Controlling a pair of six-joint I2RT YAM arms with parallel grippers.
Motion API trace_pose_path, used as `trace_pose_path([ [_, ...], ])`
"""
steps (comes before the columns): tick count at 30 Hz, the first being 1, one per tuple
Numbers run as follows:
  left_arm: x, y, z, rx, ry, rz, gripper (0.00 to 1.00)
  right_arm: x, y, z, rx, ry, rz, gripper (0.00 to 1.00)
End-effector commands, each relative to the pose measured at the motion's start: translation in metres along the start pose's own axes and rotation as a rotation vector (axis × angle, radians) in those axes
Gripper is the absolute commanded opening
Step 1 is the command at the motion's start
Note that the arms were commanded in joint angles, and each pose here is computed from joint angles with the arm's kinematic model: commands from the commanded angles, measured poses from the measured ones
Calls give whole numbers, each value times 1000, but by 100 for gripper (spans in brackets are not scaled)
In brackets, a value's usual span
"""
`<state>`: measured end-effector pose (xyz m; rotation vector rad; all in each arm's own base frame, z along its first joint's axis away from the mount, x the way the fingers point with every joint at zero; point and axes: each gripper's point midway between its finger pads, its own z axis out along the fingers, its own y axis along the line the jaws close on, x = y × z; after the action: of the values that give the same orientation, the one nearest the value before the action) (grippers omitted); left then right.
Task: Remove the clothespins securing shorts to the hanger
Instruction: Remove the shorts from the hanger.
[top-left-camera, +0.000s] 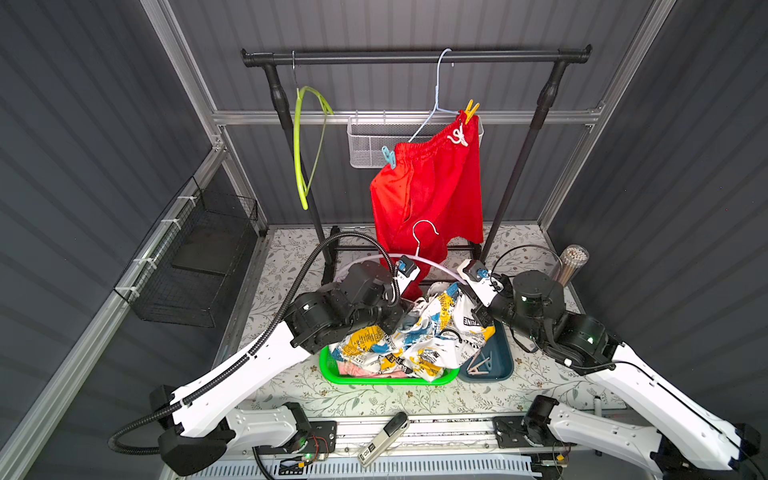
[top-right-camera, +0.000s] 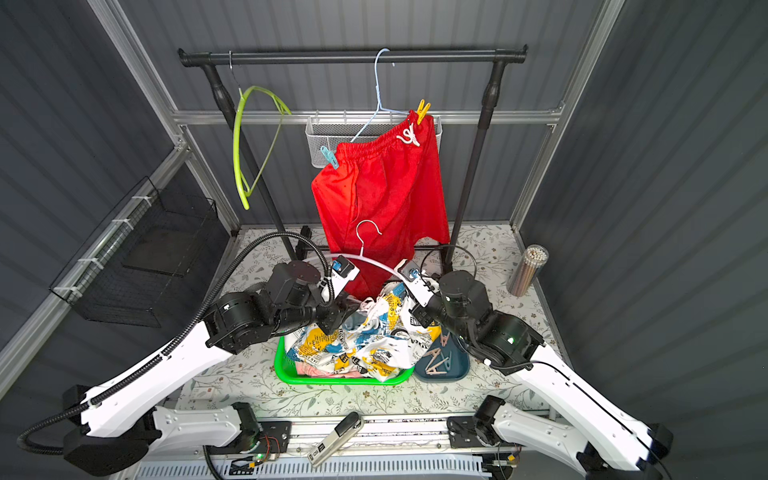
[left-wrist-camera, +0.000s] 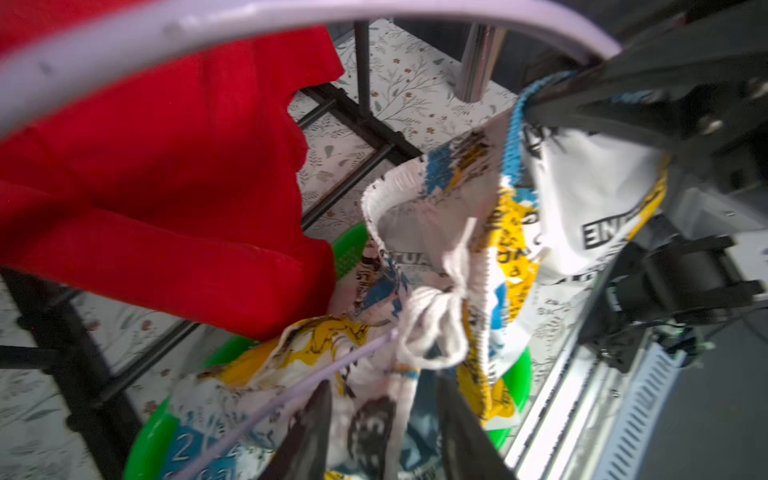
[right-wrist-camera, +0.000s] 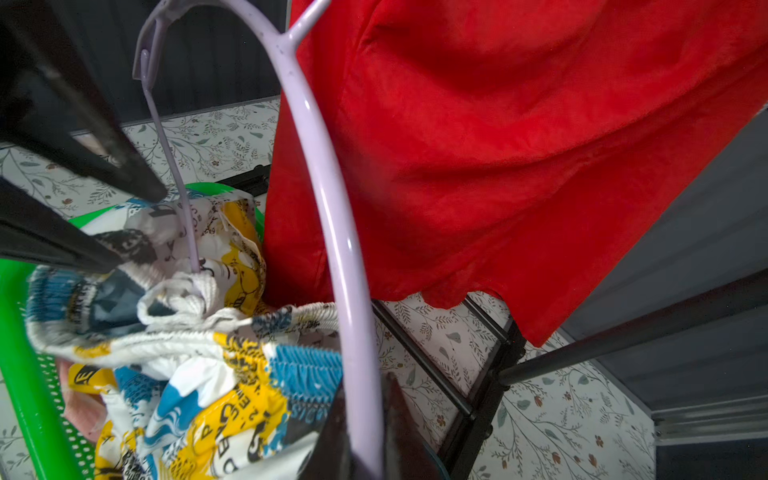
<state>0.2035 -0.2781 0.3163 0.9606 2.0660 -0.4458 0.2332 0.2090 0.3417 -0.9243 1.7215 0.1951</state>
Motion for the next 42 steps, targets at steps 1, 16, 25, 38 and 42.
trace_pose_path([
  [1, -2, 27, -30, -135, -24, 5, 64, -29, 1, -13, -34, -90, -5, 0],
  [16, 4, 93, -74, -297, -50, -87, 65, -30, 29, -6, -182, -32, -61, 0],
  [25, 23, 100, -54, -213, 31, -33, 62, -45, 42, -2, -268, -59, -101, 0],
  [38, 49, 146, -92, -568, -78, 60, 0, -84, 81, 31, -502, -116, -42, 7],
  [42, 55, 150, -108, -618, -83, 66, 0, -101, 92, 34, -587, -178, 23, 12],
])
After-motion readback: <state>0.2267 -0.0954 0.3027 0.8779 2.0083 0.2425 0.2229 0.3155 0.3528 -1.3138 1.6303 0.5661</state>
